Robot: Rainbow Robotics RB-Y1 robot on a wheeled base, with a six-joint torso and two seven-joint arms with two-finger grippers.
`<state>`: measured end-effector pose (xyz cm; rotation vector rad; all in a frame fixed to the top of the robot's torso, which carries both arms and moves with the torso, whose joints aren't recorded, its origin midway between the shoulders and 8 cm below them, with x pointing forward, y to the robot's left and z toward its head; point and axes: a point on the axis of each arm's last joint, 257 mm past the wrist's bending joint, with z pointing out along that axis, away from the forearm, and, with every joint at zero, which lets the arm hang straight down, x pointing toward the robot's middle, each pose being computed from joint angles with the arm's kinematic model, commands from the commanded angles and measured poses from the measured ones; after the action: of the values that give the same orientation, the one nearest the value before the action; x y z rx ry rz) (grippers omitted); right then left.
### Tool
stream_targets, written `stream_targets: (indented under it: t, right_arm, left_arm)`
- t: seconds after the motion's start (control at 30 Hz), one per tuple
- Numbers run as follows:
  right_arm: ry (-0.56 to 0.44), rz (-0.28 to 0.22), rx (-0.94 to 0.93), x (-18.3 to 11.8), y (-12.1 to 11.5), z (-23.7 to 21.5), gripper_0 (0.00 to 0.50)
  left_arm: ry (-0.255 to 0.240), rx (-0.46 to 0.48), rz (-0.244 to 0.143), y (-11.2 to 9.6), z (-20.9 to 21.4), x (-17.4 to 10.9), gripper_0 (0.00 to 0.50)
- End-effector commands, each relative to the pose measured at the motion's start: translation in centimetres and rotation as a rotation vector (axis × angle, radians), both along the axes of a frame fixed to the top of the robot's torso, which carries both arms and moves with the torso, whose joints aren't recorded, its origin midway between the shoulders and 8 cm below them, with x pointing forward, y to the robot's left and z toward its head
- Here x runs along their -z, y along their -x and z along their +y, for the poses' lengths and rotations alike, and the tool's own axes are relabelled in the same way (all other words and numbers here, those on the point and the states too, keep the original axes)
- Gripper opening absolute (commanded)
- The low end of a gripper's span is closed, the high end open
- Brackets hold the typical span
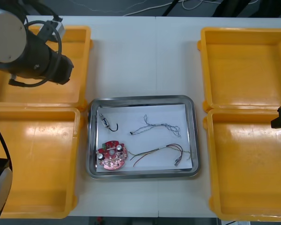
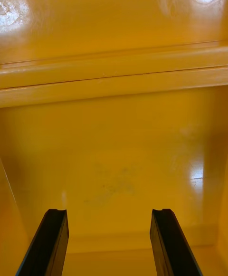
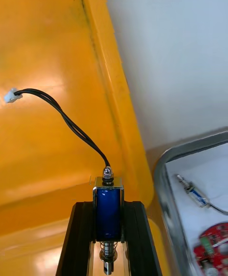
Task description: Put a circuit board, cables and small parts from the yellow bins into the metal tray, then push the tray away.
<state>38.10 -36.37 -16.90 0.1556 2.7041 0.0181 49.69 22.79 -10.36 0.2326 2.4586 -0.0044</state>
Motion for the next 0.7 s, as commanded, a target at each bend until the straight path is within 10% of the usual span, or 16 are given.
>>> stream_targets:
  t: [0.03, 0.3, 0.7]
  right_arm:
    - [0.0, -0.023, 0.018, -0.8, 0.3, -0.4, 0.5]
    - [0.0, -0.023, 0.018, -0.8, 0.3, -0.4, 0.5]
    - [0.0, -0.023, 0.018, -0.8, 0.3, -0.4, 0.5]
  left_arm:
    - [0.031, -0.05, 0.006, 1.2, -1.0, 0.3, 0.0]
    - [0.127, -0.07, 0.056, 2.6, -4.8, 1.7, 0.0]
    - [0.096, -0.118, 0.105, 3.6, -6.9, 5.0, 0.0]
